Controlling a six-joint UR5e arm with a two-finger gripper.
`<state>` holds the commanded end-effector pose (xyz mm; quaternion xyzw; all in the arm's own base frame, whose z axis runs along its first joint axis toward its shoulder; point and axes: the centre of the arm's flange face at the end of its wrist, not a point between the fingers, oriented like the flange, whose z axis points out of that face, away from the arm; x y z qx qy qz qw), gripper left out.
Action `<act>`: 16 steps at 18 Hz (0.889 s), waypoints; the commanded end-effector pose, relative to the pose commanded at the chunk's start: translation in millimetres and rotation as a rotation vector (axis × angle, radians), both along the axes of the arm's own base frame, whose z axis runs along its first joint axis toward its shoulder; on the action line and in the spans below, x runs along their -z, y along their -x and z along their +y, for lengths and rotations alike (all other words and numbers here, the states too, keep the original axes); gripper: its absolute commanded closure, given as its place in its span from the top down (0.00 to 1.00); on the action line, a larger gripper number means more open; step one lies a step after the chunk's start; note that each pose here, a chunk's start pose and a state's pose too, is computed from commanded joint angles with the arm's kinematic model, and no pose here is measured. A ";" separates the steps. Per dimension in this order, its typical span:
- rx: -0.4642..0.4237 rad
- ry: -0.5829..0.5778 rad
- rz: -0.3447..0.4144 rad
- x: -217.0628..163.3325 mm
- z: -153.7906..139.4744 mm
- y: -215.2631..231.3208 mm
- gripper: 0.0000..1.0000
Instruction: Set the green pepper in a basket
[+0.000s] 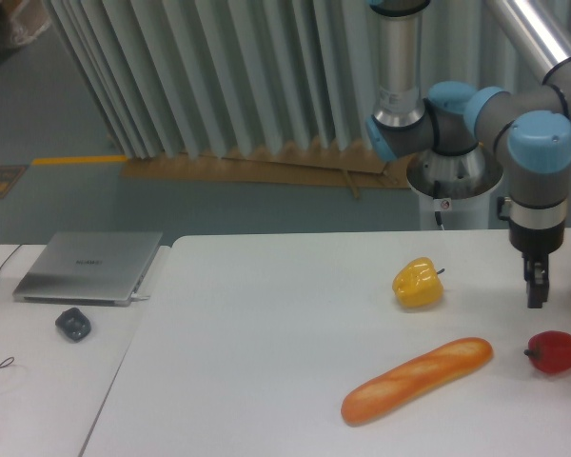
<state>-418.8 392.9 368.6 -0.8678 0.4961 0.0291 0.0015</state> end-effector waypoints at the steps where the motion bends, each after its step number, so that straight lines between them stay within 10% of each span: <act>1: 0.009 -0.002 0.006 -3.5 -6.4 7.9 0.61; 16: 0.063 -0.034 0.081 -40.4 -91.1 96.9 0.60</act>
